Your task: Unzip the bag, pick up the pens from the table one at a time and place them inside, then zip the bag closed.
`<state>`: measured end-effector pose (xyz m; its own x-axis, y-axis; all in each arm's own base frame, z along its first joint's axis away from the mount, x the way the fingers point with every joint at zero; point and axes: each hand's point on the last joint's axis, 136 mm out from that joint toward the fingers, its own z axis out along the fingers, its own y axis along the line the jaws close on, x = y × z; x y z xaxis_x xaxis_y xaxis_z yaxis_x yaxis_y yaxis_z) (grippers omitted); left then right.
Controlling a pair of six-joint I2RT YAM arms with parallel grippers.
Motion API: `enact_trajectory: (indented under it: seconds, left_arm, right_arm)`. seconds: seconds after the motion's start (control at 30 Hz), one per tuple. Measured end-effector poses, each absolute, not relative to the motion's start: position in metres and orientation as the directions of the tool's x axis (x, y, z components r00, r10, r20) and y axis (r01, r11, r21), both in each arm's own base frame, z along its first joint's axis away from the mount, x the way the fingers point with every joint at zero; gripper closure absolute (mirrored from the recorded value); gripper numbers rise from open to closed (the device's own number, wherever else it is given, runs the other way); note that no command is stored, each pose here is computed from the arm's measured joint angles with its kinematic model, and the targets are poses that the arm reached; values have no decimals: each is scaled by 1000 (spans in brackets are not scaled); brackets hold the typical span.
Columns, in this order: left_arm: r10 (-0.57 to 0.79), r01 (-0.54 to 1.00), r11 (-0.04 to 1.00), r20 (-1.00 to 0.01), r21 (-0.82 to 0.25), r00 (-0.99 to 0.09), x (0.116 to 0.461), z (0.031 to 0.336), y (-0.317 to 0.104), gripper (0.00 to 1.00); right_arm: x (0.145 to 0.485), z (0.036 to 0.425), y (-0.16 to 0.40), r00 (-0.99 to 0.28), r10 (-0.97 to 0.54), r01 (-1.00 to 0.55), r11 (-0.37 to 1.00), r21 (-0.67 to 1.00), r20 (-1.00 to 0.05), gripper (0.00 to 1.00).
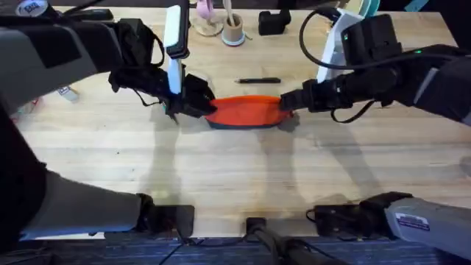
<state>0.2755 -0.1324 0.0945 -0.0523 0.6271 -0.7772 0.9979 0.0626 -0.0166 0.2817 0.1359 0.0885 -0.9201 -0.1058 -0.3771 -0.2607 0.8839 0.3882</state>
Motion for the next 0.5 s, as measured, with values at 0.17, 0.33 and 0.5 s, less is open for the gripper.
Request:
enact_trajectory:
  seconds: [0.17,0.33,0.5]
  left_arm:
    - [626,998,63,-778,-16,-52,276,95,-133,958]
    - [626,998,63,-778,-16,-52,276,95,-133,957]
    - [626,998,63,-778,-16,-52,276,95,-133,957]
  right_arm:
    - [281,85,140,-926,-109,-263,874,409,-363,889]
    - [281,86,141,-925,-110,-265,872,412,-363,937]
    - [281,86,141,-925,-110,-265,872,412,-363,945]
